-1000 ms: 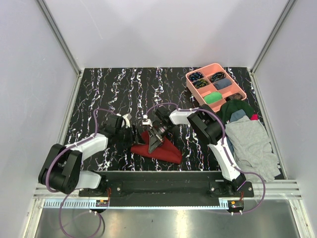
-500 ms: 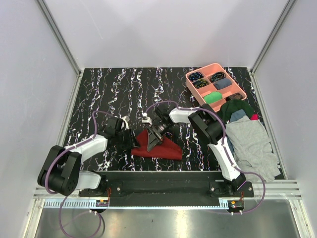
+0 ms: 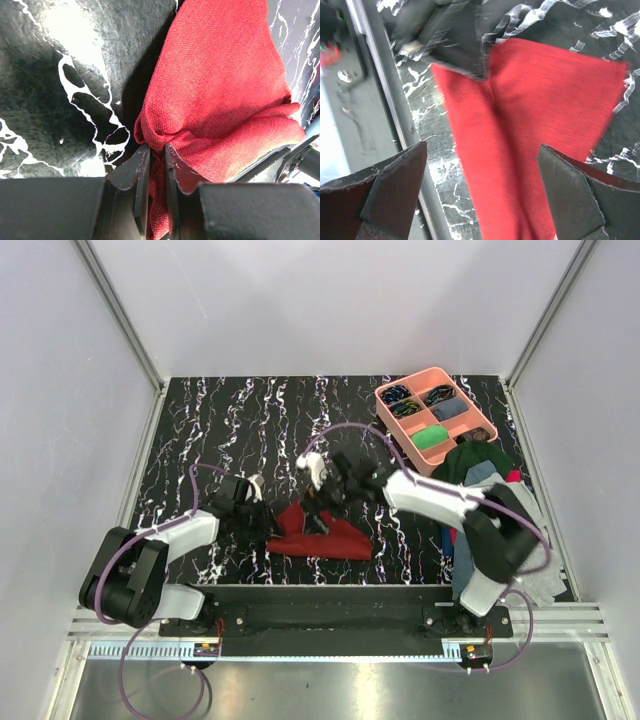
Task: Fold the napkin, place the utensils inside, and roll it up
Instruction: Roll the napkin with the utensil
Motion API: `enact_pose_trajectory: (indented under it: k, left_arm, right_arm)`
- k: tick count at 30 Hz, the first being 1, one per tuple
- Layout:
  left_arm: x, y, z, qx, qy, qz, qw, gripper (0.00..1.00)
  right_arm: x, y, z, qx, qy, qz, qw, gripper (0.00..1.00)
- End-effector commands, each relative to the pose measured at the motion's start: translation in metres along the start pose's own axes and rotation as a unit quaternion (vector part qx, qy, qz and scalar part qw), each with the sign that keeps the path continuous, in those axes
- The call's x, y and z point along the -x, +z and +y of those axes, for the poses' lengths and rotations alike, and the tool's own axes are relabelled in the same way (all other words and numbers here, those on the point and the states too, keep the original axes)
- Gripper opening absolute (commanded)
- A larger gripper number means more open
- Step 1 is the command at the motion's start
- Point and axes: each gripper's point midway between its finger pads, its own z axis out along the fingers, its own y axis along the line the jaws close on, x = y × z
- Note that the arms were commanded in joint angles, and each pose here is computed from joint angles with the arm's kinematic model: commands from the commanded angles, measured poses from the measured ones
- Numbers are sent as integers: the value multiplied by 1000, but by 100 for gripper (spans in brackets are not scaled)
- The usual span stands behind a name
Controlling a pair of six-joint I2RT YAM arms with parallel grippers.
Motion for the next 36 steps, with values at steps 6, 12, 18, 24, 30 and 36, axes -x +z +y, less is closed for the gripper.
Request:
enact_pose_trajectory:
  k: [6,12,18,24,30,36]
  left_arm:
    - [-23,6,22,41,-8,43,998,17]
    - [-19,5,20,42,-3,42,998,17]
    - [-16,5,19,42,-1,43,998,17]
    - [-15,7,17,39,6,49,998,20]
    - [9,3,-2,17,35,23,999,41]
    - [47,-18,5,53,28,-28,998,73]
  right_arm:
    - [-30,21,27,-165,-224,5,960,100]
    - [-40,35,16,-188,-258,37,947,100]
    - [-50,45,9,-181,-273,60,943,99]
    - [-59,50,-3,-200,-272,84,938,85]
    - [-77,57,6,-141,-225,127,956,54]
    - [-92,52,13,-82,-133,156,975,40]
